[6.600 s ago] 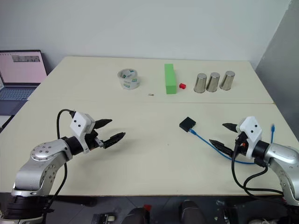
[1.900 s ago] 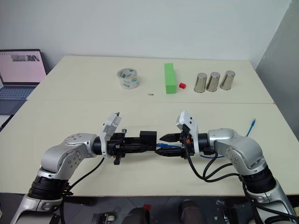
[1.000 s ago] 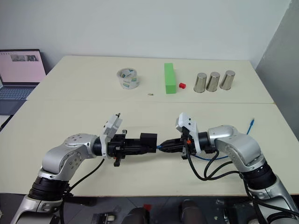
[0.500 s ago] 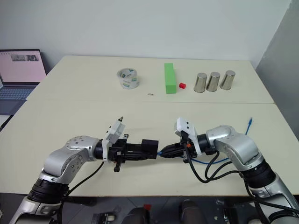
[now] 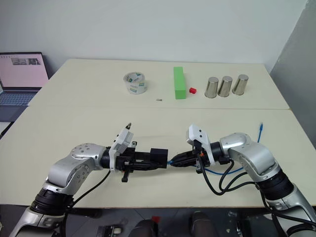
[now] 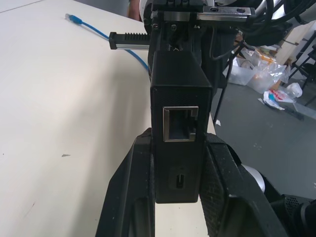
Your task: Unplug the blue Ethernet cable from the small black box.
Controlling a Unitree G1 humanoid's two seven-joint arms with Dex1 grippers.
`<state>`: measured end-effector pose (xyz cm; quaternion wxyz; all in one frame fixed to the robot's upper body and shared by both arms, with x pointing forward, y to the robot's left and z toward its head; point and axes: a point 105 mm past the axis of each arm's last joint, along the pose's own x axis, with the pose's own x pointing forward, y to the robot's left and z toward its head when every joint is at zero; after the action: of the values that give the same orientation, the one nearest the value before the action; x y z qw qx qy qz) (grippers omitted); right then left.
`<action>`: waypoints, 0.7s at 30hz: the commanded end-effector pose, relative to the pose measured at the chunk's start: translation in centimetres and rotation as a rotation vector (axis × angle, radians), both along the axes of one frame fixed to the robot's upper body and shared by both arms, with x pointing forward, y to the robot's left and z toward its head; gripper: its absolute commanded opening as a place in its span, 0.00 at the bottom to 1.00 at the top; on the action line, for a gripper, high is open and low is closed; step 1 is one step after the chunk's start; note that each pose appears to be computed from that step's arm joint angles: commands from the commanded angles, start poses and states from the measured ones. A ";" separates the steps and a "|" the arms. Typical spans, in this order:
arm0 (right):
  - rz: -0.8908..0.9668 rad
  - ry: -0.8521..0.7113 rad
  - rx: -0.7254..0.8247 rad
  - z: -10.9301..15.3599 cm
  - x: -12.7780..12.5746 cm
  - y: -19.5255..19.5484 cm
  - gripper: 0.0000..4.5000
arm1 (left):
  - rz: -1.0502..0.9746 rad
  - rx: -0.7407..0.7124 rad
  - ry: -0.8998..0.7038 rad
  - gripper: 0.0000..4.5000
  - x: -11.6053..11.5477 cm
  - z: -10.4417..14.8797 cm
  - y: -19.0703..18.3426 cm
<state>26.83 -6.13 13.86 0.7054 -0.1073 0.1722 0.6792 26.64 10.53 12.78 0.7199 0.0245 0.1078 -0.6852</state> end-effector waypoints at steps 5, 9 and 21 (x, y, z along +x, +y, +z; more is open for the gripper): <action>-0.061 -0.036 0.002 1.3 0.4 -1.0 0.29 | 0.058 0.038 -0.005 0.18 0.5 -0.1 1.4; -0.068 -0.016 -0.002 1.3 0.2 -1.0 0.41 | 0.055 0.032 -0.005 0.18 0.5 0.0 1.4; -0.080 0.010 -0.002 0.2 0.5 0.8 0.41 | 0.037 0.029 -0.012 0.18 0.4 0.1 1.1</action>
<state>27.50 -5.94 13.66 0.7357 -0.0895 0.1884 0.6444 27.21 12.01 11.79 0.7390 0.0263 0.1361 -0.6592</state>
